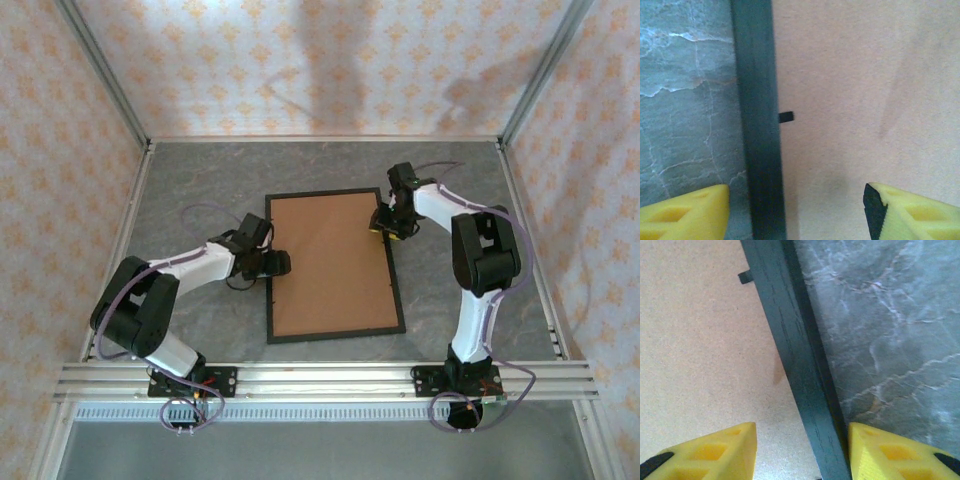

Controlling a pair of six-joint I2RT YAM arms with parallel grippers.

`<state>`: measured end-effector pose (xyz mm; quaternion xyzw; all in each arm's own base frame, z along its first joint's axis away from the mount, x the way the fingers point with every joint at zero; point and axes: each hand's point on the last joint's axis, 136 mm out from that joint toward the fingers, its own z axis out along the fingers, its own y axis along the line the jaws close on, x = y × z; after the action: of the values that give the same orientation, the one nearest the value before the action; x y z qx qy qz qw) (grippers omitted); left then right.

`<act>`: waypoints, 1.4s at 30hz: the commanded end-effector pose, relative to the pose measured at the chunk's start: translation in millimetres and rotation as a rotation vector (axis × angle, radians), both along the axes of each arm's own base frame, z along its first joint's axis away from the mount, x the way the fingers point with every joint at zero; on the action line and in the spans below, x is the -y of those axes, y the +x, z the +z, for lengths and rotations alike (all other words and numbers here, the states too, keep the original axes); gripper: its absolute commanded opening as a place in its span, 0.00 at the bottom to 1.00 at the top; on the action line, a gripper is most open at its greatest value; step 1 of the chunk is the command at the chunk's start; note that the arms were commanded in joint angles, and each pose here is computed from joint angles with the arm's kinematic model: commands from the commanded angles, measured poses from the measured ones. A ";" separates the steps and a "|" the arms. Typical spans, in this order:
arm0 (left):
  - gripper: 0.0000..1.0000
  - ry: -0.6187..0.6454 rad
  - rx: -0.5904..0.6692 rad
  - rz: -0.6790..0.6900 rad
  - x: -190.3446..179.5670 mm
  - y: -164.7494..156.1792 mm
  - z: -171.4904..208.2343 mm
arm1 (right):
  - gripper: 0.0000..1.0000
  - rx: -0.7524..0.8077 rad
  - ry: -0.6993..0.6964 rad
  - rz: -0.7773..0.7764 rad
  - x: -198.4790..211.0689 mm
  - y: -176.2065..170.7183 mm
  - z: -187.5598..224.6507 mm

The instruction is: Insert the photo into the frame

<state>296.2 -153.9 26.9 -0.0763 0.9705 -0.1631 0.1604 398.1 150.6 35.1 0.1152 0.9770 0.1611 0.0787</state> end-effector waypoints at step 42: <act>0.94 0.242 0.148 -0.097 -50.4 149.6 16.0 | 0.98 0.125 -0.338 -0.208 100.6 -115.7 41.7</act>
<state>440.6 -112.4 49.9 -0.0264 0.9639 -0.0885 0.2496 284.2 52.7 75.7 0.1572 0.9749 -0.0122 0.1574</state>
